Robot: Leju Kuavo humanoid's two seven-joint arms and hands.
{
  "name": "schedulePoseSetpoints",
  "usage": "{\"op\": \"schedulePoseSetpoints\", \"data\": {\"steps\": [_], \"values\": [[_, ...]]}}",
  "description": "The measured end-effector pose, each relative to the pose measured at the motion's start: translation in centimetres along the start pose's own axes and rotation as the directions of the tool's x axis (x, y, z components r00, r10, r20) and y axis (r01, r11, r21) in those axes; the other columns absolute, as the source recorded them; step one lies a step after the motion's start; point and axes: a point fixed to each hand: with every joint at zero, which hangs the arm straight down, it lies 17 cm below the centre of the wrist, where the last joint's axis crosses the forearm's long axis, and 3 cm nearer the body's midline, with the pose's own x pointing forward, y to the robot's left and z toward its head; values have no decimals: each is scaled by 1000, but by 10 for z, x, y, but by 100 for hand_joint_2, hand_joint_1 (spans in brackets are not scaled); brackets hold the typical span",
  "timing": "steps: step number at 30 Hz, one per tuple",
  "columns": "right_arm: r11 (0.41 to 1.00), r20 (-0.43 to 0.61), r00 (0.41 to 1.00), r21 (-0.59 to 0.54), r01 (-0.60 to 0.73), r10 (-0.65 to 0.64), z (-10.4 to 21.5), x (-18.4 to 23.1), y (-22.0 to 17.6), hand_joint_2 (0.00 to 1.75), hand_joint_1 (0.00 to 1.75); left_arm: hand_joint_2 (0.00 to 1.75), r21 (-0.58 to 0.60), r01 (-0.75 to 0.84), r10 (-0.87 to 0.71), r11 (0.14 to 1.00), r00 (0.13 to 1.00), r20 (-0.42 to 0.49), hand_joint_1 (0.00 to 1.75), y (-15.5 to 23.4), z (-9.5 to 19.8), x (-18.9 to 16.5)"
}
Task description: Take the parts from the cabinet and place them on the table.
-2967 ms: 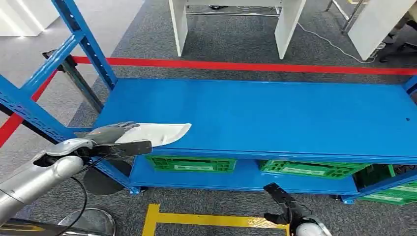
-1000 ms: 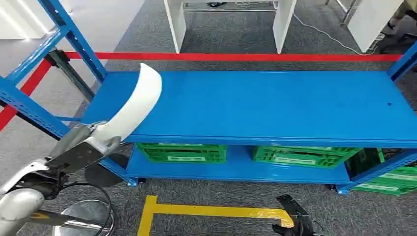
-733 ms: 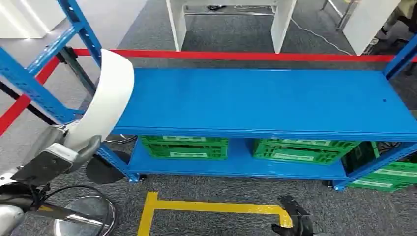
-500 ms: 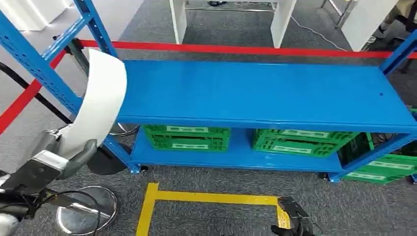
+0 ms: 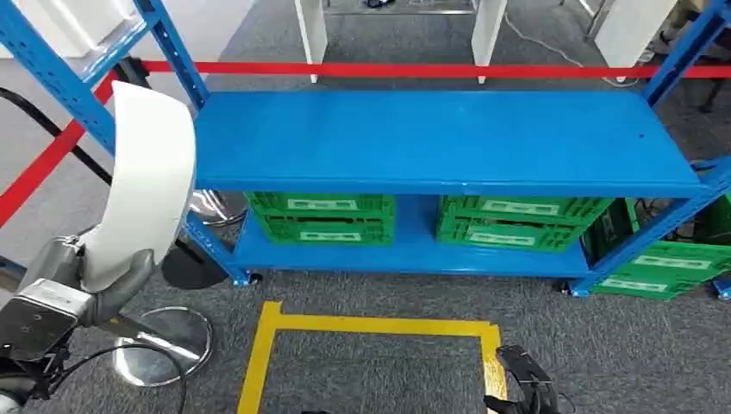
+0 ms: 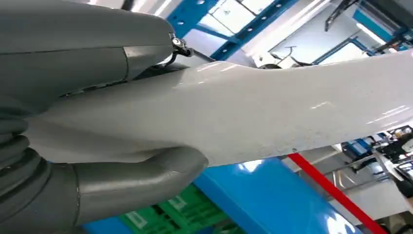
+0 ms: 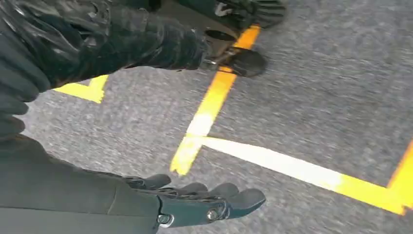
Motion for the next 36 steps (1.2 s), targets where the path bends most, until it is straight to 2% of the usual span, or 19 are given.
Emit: {"op": "schedulePoseSetpoints", "data": {"steps": [14, 25, 26, 30, 36], "values": [[999, 3, 999, -17, 37, -37, 0, -2, -6, 175, 0, 175, 47, -82, 80, 996, 996, 38, 175, 7, -4, 14], [996, -16, 996, -18, 83, -84, 0, -7, -7, 175, 0, 175, 60, -86, 82, 995, 995, 58, 175, 11, -11, 18], [996, -26, 995, -11, 94, -94, 0, -9, -6, 0, 0, 175, 60, -86, 82, 994, 995, 61, 175, 11, -12, 19], [989, -75, 988, 35, 142, -139, 3, -20, 2, 0, 0, 175, 59, -91, 87, 994, 994, 66, 175, 10, -19, 18], [973, -66, 977, 105, 208, -202, 8, -22, 14, 0, 0, 175, 67, -97, 91, 993, 991, 96, 175, 13, -30, 23]]}}
